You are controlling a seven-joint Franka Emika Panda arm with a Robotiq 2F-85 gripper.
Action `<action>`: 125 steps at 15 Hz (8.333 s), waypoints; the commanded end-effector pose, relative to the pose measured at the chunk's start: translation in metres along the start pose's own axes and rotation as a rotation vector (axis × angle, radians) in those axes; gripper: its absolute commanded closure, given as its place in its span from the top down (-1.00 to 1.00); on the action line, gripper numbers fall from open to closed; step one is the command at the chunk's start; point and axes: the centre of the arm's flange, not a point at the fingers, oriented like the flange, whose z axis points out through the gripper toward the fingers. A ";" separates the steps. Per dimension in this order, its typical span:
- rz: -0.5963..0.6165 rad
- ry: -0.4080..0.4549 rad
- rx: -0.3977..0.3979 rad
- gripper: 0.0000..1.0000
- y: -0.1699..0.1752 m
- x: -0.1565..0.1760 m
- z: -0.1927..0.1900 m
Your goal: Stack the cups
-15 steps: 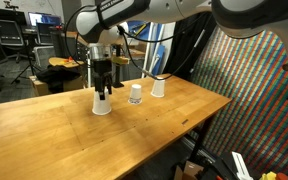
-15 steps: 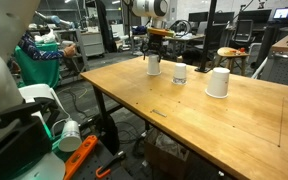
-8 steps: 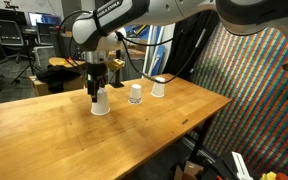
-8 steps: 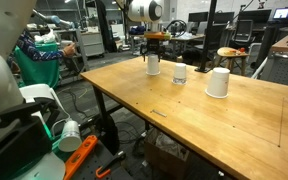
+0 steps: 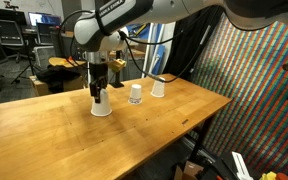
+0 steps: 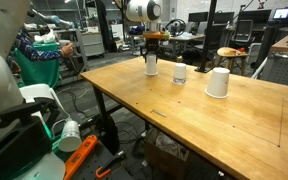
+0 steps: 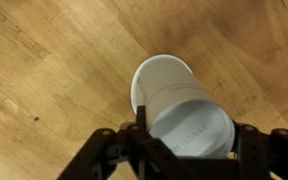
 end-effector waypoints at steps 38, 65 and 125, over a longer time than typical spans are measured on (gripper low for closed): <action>0.047 0.073 -0.096 -0.28 0.069 -0.168 -0.202; 0.073 -0.005 0.023 -0.28 0.124 -0.154 -0.103; 0.275 0.017 0.011 1.00 0.255 -0.277 -0.128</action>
